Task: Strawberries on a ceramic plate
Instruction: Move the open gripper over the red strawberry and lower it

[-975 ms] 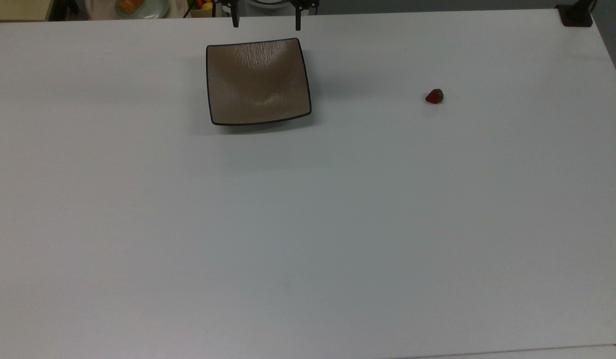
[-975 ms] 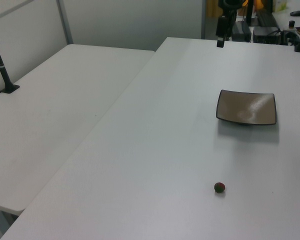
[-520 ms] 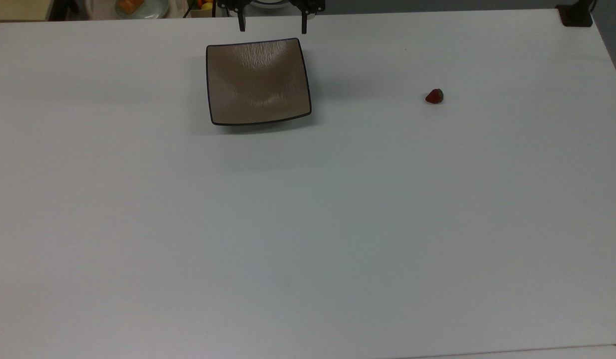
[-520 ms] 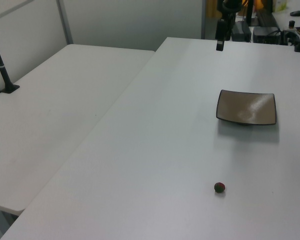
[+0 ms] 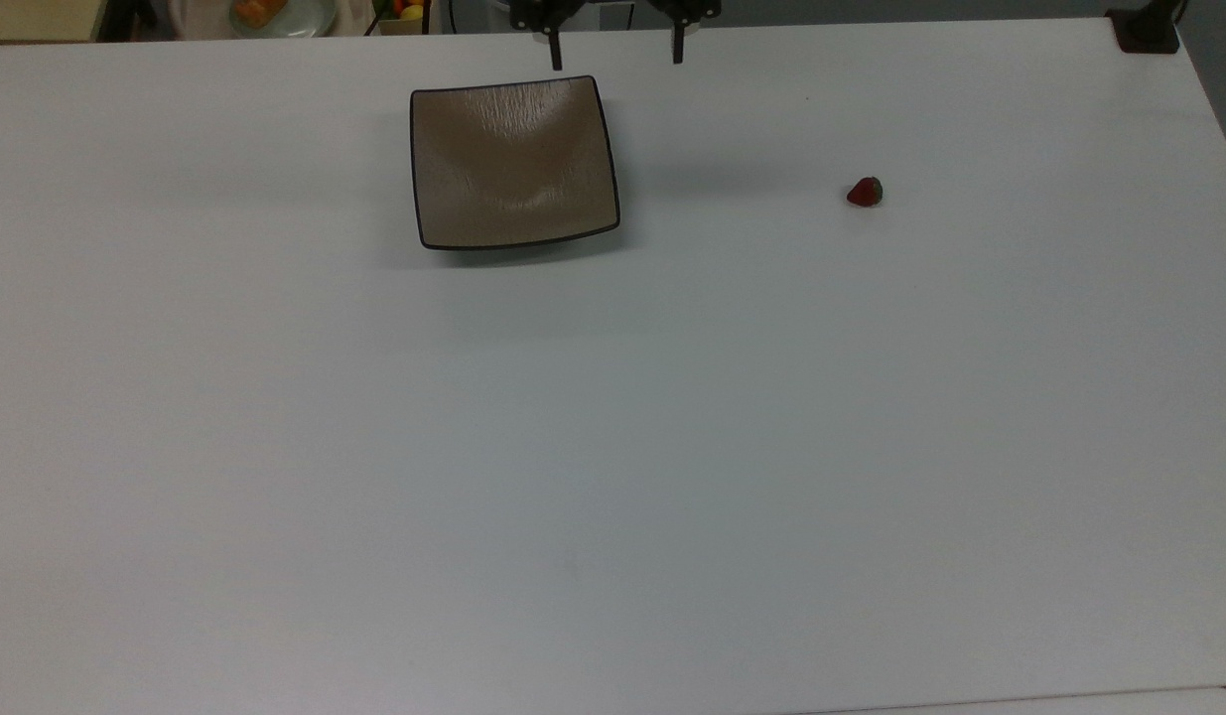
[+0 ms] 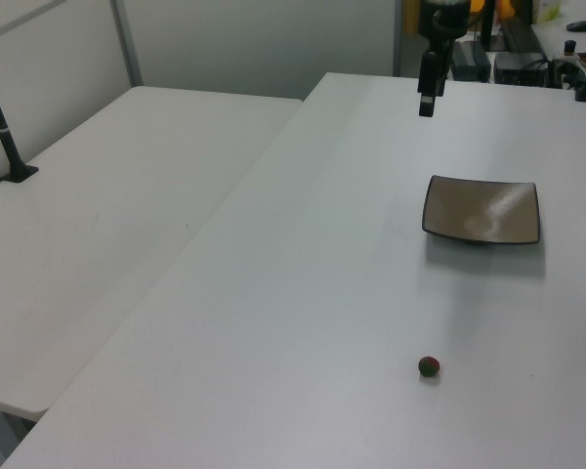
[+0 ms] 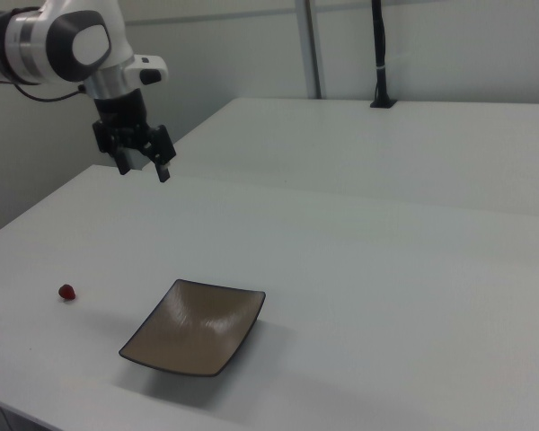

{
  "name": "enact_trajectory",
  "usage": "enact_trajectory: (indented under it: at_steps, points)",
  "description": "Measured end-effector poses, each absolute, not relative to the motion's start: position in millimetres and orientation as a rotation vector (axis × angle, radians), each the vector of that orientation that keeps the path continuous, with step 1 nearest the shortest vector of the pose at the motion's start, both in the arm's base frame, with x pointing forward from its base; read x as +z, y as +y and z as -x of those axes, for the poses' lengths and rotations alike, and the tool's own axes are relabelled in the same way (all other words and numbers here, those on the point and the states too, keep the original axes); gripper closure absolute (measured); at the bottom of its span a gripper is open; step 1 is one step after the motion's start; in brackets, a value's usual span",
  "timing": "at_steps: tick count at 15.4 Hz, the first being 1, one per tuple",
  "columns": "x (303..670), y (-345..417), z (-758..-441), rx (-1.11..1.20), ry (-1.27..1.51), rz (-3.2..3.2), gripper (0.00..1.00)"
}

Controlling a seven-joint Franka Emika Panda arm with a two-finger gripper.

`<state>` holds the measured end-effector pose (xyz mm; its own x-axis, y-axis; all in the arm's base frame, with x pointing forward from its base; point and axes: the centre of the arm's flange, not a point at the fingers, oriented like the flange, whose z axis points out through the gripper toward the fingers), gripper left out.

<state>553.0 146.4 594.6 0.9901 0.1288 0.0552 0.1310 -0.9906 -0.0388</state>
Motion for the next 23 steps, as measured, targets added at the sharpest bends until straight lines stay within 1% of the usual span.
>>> enact_trajectory:
  at_steps: [5,9,11,14,18,20,23]
  points:
    - [594,220,-531,-0.071,-0.364,3.062,0.00]
    - [594,268,-517,-0.051,-0.305,3.031,0.00]
    - [585,305,-506,-0.029,-0.286,3.026,0.00]
    - [572,339,-494,0.006,-0.227,3.030,0.00]
    - [535,389,-479,0.068,-0.155,3.049,0.00]
    - [504,414,-479,0.059,-0.121,3.053,0.00]
    - [458,427,-485,0.090,-0.101,3.075,0.00]
